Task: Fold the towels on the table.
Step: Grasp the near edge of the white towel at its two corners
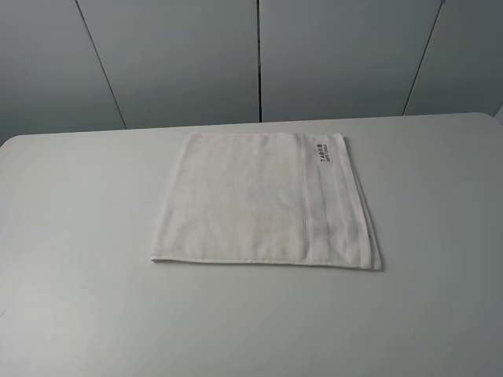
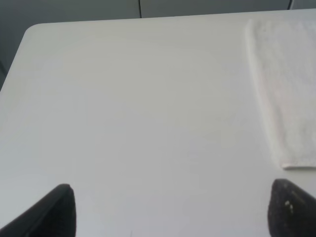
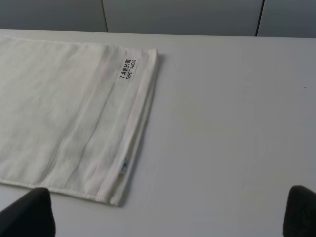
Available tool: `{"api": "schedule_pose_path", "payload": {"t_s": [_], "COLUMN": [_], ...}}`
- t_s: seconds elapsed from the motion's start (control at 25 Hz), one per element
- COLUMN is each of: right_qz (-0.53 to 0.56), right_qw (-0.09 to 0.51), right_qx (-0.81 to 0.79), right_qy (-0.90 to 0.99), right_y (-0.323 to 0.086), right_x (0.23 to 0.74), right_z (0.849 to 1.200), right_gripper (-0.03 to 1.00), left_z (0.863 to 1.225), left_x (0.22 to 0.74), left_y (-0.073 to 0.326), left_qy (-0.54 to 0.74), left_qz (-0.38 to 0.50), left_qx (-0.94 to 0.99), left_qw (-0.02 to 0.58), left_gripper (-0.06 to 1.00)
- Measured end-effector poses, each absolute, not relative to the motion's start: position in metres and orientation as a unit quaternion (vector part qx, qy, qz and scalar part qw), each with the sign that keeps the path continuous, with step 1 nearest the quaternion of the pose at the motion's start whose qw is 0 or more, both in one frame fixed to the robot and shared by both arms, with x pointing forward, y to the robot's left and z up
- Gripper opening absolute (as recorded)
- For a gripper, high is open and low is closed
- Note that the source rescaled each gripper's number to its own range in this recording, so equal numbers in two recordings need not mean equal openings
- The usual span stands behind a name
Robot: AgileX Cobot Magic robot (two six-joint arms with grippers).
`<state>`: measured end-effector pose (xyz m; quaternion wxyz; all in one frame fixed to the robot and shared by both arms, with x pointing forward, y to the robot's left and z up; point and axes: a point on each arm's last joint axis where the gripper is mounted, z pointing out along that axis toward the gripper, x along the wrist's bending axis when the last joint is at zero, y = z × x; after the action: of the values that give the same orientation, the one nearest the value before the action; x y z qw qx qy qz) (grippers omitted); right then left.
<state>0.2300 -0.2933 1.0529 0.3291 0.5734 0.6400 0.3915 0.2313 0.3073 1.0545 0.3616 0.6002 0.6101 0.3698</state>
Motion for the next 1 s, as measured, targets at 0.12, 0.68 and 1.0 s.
{"api": "schedule_pose_path", "payload": {"t_s": [0.12,0.68,1.0], "right_qz": [0.392,0.399,0.344], "right_qw": [0.329,0.338,0.359], "right_qx": [0.573,0.572,0.550], "right_qy": [0.640,0.631,0.671], "right_y": [-0.293,-0.294,-0.297], "right_x": [0.230,0.227,0.256], "right_z": [1.053,1.059,1.090], "right_gripper": [1.00,1.00,1.00], "left_z": [1.054,1.058,1.102], "left_x": [0.231,0.229,0.255], "left_y": [0.307,0.307,0.306], "left_qy": [0.610,0.610,0.610], "left_qz": [0.370,0.372,0.359], "left_qx": [0.600,0.597,0.619], "left_qw": [0.362,0.365,0.341], "left_gripper": [1.00,1.00,1.00]}}
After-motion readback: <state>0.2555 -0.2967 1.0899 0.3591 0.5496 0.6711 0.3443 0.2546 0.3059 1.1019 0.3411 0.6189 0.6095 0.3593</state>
